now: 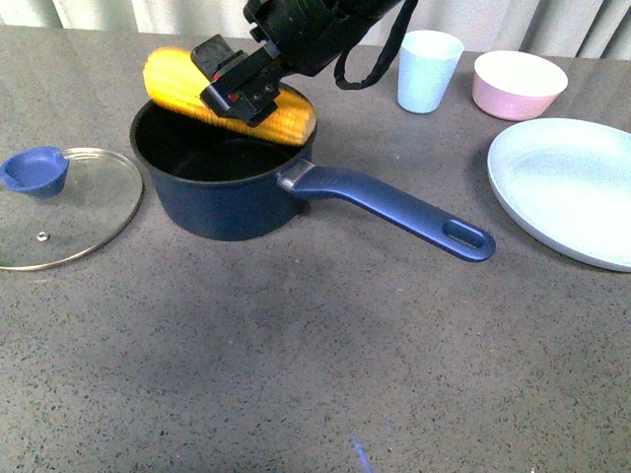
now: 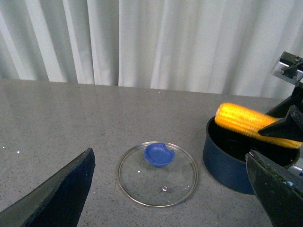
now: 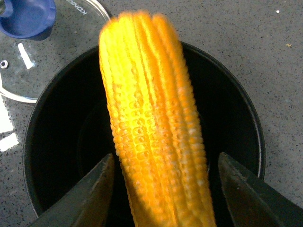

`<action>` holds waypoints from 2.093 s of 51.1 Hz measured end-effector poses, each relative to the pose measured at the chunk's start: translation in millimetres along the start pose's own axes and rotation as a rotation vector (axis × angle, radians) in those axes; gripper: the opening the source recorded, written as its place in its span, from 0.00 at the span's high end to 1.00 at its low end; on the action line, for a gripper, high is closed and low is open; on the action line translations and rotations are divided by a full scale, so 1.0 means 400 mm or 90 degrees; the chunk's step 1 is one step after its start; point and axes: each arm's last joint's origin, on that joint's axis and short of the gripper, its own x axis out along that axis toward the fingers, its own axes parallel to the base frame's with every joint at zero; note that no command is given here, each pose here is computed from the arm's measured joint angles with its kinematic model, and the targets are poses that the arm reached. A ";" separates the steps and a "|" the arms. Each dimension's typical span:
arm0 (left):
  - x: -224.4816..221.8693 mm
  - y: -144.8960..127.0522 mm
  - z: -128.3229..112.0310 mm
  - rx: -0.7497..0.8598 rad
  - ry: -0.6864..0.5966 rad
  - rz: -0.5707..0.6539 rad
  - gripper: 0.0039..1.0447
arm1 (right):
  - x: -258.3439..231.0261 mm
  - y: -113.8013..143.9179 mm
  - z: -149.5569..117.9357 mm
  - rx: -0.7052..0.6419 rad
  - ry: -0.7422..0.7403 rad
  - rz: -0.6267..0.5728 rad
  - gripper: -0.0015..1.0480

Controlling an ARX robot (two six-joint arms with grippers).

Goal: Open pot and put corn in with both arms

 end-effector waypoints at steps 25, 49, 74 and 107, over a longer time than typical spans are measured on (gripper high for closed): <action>0.000 0.000 0.000 0.000 0.000 0.000 0.08 | -0.151 -0.041 -0.020 0.048 -0.090 -0.060 0.09; 0.000 0.000 0.000 0.000 0.000 0.000 0.08 | -0.562 -0.014 -0.138 0.158 -0.266 -0.194 0.09; 0.000 0.000 0.000 0.000 0.000 0.000 0.08 | -0.702 0.146 -0.408 0.308 -0.344 -0.589 0.81; 0.000 0.000 0.000 0.000 0.000 0.000 0.08 | -0.726 0.225 -0.546 0.311 -0.345 -0.588 0.98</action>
